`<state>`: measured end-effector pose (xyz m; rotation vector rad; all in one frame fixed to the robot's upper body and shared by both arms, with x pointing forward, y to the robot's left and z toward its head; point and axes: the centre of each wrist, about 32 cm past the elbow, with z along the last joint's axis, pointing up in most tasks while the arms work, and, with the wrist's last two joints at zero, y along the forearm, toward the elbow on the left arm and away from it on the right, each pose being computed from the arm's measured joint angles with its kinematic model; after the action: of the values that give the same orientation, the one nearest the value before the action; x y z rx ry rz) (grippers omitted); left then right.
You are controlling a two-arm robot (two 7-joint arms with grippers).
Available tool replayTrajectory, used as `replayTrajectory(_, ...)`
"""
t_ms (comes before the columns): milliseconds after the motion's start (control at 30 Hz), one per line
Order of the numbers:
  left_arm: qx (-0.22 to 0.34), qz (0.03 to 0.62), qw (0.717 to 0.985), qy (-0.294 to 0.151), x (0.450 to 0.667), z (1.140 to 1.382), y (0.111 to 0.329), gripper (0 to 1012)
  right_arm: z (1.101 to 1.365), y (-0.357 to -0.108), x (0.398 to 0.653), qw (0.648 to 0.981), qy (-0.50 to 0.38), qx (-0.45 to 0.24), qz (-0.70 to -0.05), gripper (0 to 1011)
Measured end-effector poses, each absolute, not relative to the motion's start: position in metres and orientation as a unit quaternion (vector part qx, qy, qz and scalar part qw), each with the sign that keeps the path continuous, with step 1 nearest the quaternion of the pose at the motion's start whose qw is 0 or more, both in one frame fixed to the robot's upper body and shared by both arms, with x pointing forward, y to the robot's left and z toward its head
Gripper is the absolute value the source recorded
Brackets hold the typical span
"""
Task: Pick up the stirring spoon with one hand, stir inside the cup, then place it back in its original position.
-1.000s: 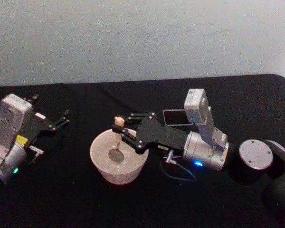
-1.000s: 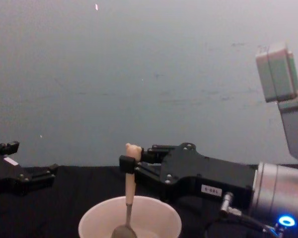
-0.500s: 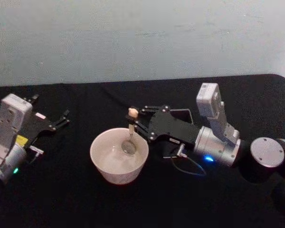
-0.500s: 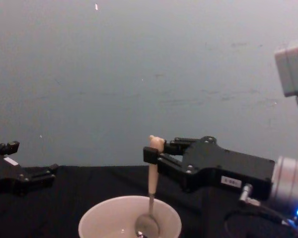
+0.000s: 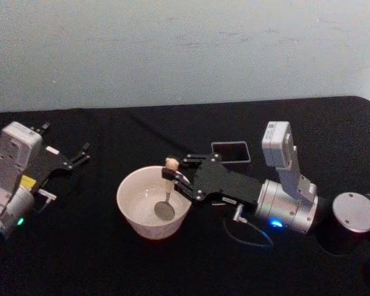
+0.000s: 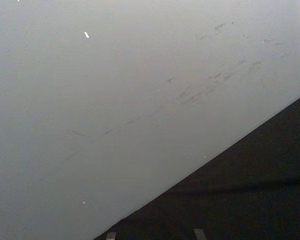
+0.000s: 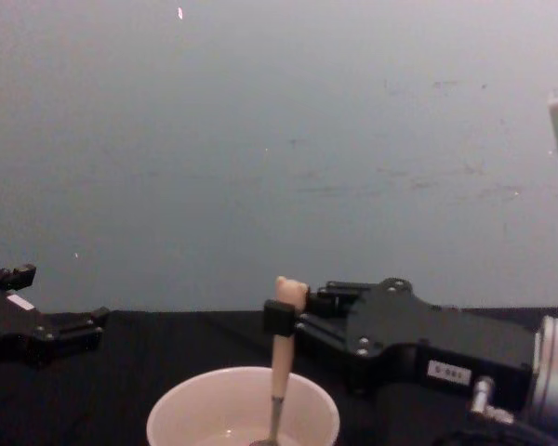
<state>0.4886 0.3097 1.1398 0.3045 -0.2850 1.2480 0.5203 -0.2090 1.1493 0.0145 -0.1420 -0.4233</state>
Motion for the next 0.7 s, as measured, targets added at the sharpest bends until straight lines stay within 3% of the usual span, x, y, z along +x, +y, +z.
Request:
replayTrajectory(333,0.142,0.58,0.791,-0.132,0.489,1.14,0.31,1001,1.147,-0.19,0.526,0.979,-0.067,0.015,-0.191,213)
replayTrajectory(700,0.141,0.58,0.791,-0.132,0.489,1.14,0.31,1001,1.146,-0.183,0.544,0.973,-0.076,0.015,-0.216,213)
